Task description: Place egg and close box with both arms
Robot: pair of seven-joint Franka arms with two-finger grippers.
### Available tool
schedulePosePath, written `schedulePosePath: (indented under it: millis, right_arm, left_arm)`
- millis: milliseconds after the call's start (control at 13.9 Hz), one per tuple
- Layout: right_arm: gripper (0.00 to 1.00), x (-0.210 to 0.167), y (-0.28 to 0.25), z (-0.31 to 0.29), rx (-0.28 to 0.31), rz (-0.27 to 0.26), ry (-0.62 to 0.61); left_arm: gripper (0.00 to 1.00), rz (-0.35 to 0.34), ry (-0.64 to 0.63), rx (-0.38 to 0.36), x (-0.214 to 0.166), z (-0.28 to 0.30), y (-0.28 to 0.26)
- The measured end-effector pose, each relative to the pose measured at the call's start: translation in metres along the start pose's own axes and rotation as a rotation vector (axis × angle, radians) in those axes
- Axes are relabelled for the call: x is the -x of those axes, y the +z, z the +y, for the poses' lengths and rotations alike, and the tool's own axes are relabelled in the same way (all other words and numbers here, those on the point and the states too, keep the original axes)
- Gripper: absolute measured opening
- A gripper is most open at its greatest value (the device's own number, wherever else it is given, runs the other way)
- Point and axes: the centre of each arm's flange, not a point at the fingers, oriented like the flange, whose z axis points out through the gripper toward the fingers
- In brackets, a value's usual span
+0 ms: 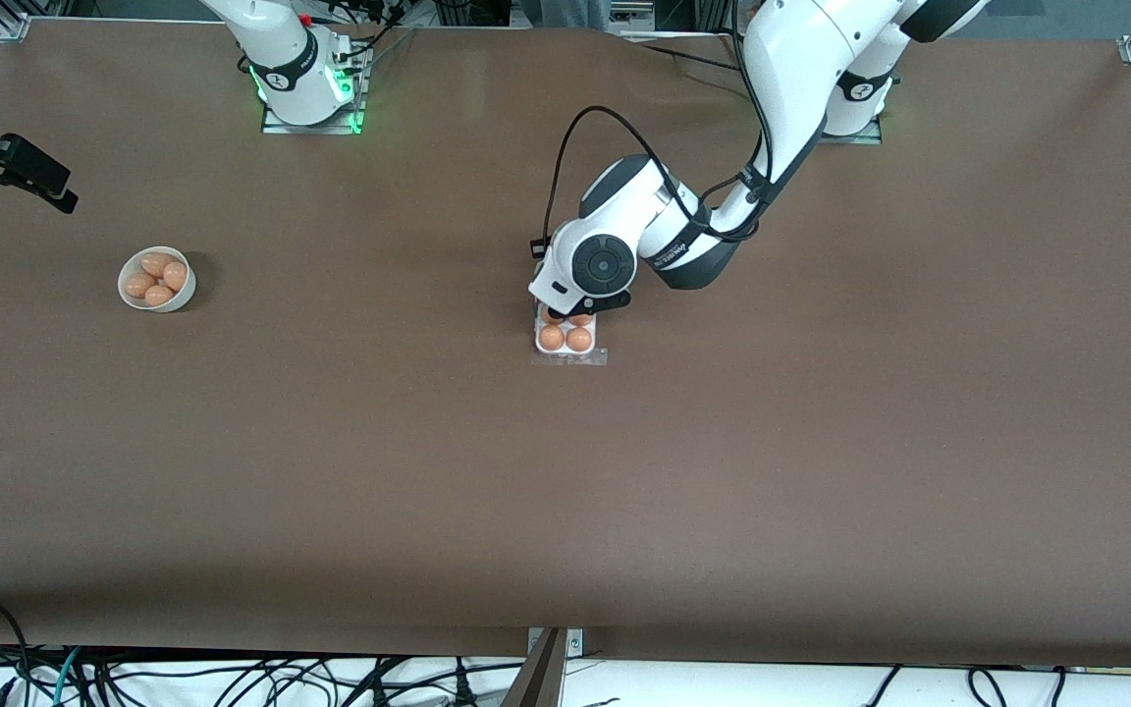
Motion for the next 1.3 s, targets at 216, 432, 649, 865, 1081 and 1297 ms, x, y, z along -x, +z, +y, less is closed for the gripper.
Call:
schedulePosePath:
  millis: [216,432,649,865,1081,1297]
  right_arm:
    - [1.0,-0.005,0.008,-0.004,0.002,-0.01,-0.006]
    - [1.0,-0.008,0.012,-0.005,0.002,-0.015,-0.007]
    - [1.0,-0.008,0.012,-0.005,0.002,-0.013,-0.007]
    - [1.0,-0.008,0.012,-0.005,0.002,-0.013,-0.007]
    - [1.0,-0.008,0.012,-0.005,0.002,-0.012,-0.008]
    - [1.0,-0.008,0.012,-0.009,0.002,-0.012,-0.016]
  left_arm:
    - [0.05,0.078,-0.001,0.024,-0.016,-0.001,-0.023]
    - [0.07,0.156,-0.021,0.071,-0.036,-0.006,-0.056]
    - [0.12,0.254,-0.019,0.075,-0.05,-0.012,-0.094]
    - [0.33,0.378,-0.01,-0.034,-0.05,-0.034,-0.147]
    - [0.64,0.513,-0.038,-0.147,-0.04,-0.077,-0.229]
    - [0.93,0.584,-0.107,-0.122,-0.036,-0.125,-0.297]
